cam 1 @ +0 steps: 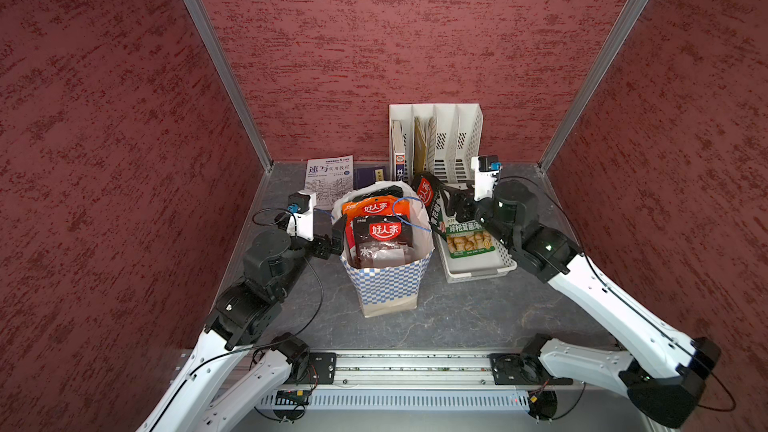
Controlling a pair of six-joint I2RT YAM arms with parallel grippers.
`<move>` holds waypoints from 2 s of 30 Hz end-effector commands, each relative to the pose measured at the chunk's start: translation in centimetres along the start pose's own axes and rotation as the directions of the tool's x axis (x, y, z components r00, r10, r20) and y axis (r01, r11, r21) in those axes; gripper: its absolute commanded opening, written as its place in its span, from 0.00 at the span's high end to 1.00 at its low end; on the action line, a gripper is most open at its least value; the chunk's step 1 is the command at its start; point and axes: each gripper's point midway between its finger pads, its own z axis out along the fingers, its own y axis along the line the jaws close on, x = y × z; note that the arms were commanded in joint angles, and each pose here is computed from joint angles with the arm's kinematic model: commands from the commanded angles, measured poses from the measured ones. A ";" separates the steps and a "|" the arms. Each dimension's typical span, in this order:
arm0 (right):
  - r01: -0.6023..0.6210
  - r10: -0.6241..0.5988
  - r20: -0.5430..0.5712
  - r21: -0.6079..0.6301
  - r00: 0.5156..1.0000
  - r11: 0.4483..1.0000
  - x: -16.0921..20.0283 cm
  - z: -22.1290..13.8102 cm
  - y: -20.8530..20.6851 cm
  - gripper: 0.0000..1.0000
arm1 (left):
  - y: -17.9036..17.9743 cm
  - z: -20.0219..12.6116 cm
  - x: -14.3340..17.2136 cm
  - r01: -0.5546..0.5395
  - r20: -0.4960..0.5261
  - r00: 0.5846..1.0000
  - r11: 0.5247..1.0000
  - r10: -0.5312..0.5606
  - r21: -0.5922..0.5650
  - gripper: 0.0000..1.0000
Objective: Place the condiment packets inside the bag
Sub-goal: Pick up the condiment packet from the storage box.
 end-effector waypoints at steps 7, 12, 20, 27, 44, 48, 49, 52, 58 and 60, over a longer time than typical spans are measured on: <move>0.132 -0.056 -0.440 0.144 0.896 0.981 12.4 12.5 -5.5 0.09 | -0.8 -0.4 -0.8 0.011 -0.005 1.000 0.999 -0.011 0.048 0.00; 0.169 -0.042 -0.456 0.241 0.889 0.956 13.8 15.5 -7.4 0.11 | -0.8 -0.5 -0.7 0.007 -0.013 1.000 0.999 -0.007 0.048 0.00; 0.203 -0.020 -0.462 0.352 0.887 0.914 16.1 16.7 -10.5 0.25 | -0.8 -0.4 -0.2 -0.006 -0.031 0.999 0.999 0.007 0.047 0.00; 0.211 -0.010 -0.451 0.397 0.892 0.893 16.7 16.8 -12.1 0.40 | -0.8 0.0 0.0 -0.012 -0.039 0.999 0.999 0.014 0.046 0.00; 0.245 -0.089 -0.329 0.470 0.940 0.848 12.1 13.5 -13.4 1.00 | -1.4 0.2 -0.3 0.002 -0.034 0.999 0.997 0.000 0.071 0.00; 0.194 -0.080 -0.253 0.470 0.964 0.861 9.8 11.3 -13.0 1.00 | -3.0 0.0 -0.8 -0.009 -0.019 1.000 0.987 0.012 0.162 0.00; 0.177 -0.077 -0.226 0.462 0.971 0.869 9.0 10.5 -12.7 1.00 | -3.7 0.0 -1.0 -0.018 -0.009 1.000 0.979 0.020 0.203 0.00; 0.125 -0.065 -0.150 0.434 0.986 0.892 6.9 8.1 -11.9 1.00 | -6.5 -0.2 -1.8 -0.057 0.026 0.998 0.940 0.051 0.337 0.00; 0.042 -0.064 0.063 0.304 0.996 0.952 0.8 0.8 -9.2 1.00 | -13.2 0.3 -2.8 -0.211 0.093 0.977 0.853 0.189 0.477 0.00; 0.052 -0.083 0.131 0.224 0.988 0.973 -1.3 -2.0 -7.6 1.00 | -15.5 0.7 -2.9 -0.270 0.119 0.962 0.824 0.244 0.497 0.00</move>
